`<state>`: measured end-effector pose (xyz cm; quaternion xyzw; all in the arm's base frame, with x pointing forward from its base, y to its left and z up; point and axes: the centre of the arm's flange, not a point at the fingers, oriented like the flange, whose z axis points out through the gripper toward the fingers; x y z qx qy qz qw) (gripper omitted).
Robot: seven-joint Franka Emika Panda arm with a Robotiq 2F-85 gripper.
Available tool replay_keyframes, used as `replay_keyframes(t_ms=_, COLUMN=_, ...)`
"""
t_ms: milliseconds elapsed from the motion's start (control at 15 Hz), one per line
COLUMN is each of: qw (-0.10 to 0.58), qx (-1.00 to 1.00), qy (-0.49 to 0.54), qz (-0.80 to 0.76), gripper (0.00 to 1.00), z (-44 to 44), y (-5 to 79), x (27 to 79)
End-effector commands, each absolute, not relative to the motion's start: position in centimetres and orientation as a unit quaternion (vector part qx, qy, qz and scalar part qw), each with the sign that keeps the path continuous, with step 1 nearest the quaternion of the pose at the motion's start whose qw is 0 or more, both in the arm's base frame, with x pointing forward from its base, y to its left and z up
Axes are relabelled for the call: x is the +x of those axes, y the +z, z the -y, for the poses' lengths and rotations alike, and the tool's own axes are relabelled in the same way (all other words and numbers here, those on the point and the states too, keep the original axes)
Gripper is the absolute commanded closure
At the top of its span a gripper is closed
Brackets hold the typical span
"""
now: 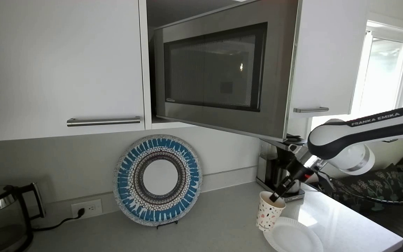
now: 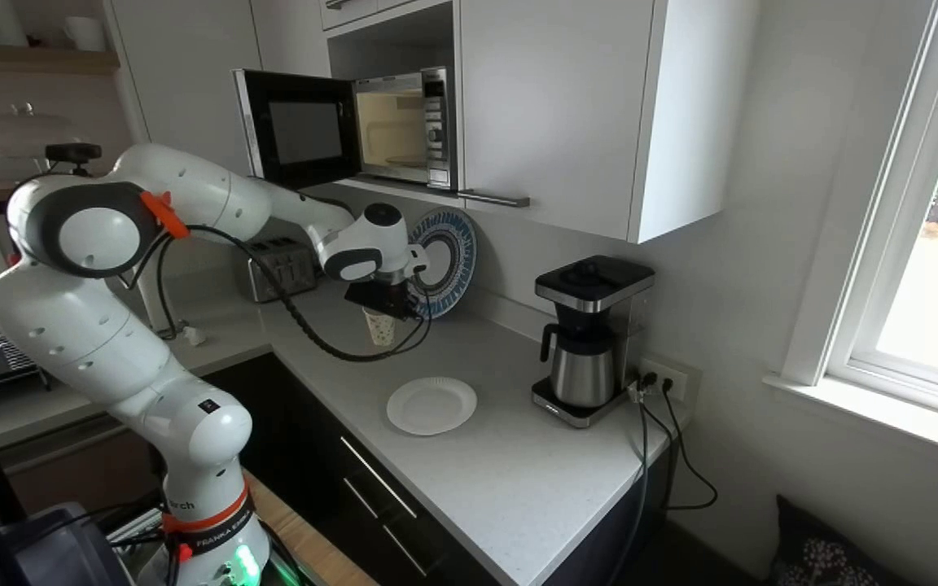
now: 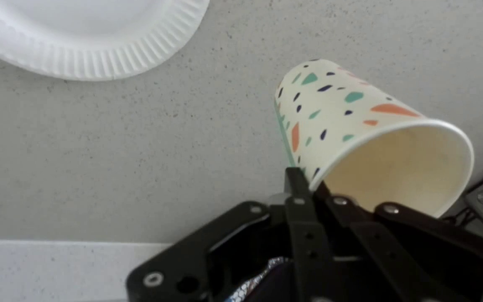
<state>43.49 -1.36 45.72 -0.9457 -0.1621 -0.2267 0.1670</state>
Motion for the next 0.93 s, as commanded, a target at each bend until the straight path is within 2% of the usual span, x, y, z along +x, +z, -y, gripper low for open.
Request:
replay_keyframes(t_ms=0, qw=0.17, qx=-0.927, qy=-0.267, qz=0.202, gripper=0.99, z=1.6, y=49.8, x=39.0)
replay_keyframes(t_ms=667, qw=0.197, qx=-0.862, qy=-0.404, qz=0.233, gripper=0.99, z=-0.8, y=59.2, x=32.0)
replay_keyframes(t_ms=800, qw=0.216, qx=-0.85, qy=-0.411, qz=0.249, gripper=0.99, z=-1.2, y=60.3, x=32.0)
replay_keyframes(t_ms=867, qw=0.19, qx=-0.862, qy=-0.403, qz=0.241, gripper=0.96, z=-0.7, y=60.4, x=33.0)
